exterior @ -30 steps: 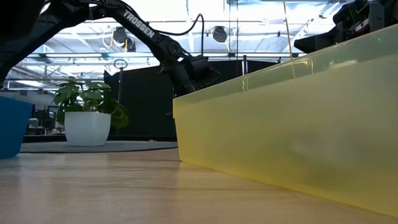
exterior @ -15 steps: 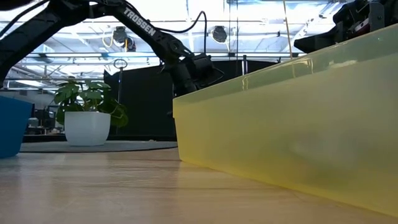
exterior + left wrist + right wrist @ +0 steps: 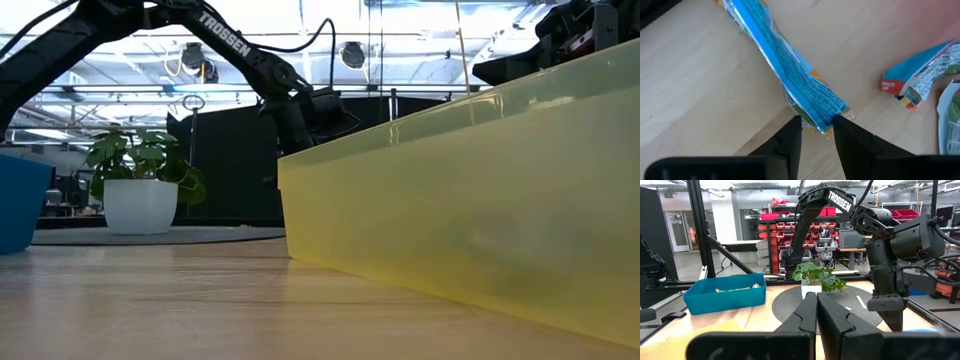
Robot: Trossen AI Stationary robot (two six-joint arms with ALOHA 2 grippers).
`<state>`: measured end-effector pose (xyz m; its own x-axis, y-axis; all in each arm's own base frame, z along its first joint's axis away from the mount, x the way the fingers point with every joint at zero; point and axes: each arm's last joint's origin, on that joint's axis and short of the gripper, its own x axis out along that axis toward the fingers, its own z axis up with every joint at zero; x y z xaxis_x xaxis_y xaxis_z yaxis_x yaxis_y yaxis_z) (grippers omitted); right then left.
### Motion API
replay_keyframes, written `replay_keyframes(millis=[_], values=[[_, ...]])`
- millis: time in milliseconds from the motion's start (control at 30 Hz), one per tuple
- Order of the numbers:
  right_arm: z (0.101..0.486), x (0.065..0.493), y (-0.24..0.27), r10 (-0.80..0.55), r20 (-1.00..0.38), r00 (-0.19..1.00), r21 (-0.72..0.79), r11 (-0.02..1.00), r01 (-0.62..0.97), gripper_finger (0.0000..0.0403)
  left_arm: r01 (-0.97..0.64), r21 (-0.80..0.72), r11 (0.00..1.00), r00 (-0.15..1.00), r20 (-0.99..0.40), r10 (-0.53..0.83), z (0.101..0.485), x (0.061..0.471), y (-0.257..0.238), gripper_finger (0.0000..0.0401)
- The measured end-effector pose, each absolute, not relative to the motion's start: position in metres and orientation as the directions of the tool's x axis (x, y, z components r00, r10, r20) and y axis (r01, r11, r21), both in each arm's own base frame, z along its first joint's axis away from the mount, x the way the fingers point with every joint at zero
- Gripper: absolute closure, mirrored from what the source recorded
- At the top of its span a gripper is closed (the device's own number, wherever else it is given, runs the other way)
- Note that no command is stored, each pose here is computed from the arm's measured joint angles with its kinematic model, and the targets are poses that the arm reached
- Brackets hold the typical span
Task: Pick and place Granola Bars by type
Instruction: Put the yellow snack into the blue bin
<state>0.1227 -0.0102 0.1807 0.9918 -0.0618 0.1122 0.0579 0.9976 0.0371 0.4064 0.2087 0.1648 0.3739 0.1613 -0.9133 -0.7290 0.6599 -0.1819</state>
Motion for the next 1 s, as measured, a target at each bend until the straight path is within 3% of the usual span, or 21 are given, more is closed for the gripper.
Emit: replay_keyframes(millis=[300, 500, 1000], values=[[0.181, 0.123, -0.01, -0.062, 0.113, 0.992, 0.037, 0.998, 0.058, 0.0399, -0.736, -0.17, 0.656, 0.37, -0.912, 0.178, 0.165, 0.407, 0.209, 0.032], [0.181, 0.123, -0.01, -0.062, 0.112, 0.992, 0.037, 0.998, 0.058, 0.0398, -0.746, -0.131, 0.652, 0.342, -0.917, 0.207, 0.161, 0.405, 0.213, 0.039], [0.181, 0.123, -0.01, -0.062, 0.113, 0.992, 0.037, 0.998, 0.058, 0.0399, -0.632, -0.094, 0.769, 0.353, -0.918, 0.179, 0.161, 0.409, 0.204, 0.0399]])
